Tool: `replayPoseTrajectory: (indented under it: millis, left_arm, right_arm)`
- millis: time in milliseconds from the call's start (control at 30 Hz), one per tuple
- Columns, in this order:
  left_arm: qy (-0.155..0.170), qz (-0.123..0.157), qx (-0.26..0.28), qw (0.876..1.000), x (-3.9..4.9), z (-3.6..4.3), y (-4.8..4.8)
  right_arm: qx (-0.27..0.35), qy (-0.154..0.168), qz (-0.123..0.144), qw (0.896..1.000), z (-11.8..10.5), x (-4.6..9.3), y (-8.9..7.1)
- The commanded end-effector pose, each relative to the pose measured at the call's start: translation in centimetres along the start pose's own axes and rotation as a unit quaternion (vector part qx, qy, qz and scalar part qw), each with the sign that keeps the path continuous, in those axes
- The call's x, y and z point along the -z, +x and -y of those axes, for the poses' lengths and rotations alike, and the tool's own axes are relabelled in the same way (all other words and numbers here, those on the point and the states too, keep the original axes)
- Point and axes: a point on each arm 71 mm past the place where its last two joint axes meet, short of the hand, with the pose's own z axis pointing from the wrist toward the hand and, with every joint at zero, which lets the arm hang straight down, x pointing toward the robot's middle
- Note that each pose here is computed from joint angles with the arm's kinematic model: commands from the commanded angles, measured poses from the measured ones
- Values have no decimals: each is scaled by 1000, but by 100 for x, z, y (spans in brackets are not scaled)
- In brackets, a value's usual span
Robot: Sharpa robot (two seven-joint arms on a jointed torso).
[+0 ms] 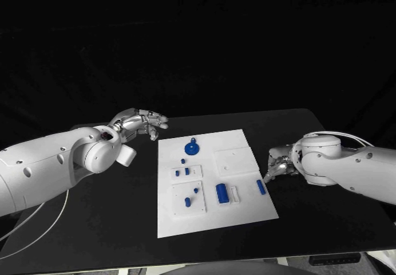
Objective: Assemble the parts on the task board
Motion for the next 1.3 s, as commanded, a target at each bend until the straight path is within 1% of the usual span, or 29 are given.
replayPoseTrajectory:
  millis: [33,200,300,533,867,1133,1300]
  left_arm:
    - [5,-8,1,1000,1,10,14]
    - [5,-10,1,1000,-1,11,23]
    - [4,-8,1,1000,5,8,11]
    - [4,-9,1,1000,5,8,12]
    - [3,-7,1,1000,10,5,1]
    - [2,-7,1,1000,9,4,-2]
    - [2,-7,1,1000,10,2,-4]
  right_arm:
    - [21,5,-12,1000,-37,-25,75]
    - [21,-4,-15,1000,-112,-56,118]
    - [22,-10,-15,1000,-158,-66,135]
    - [19,-19,-15,1000,-228,-73,166]
    - [15,-20,-7,1000,-276,-71,169]
    - [11,-24,1,1000,-293,5,164]
    - [3,-30,15,999,-310,78,54]
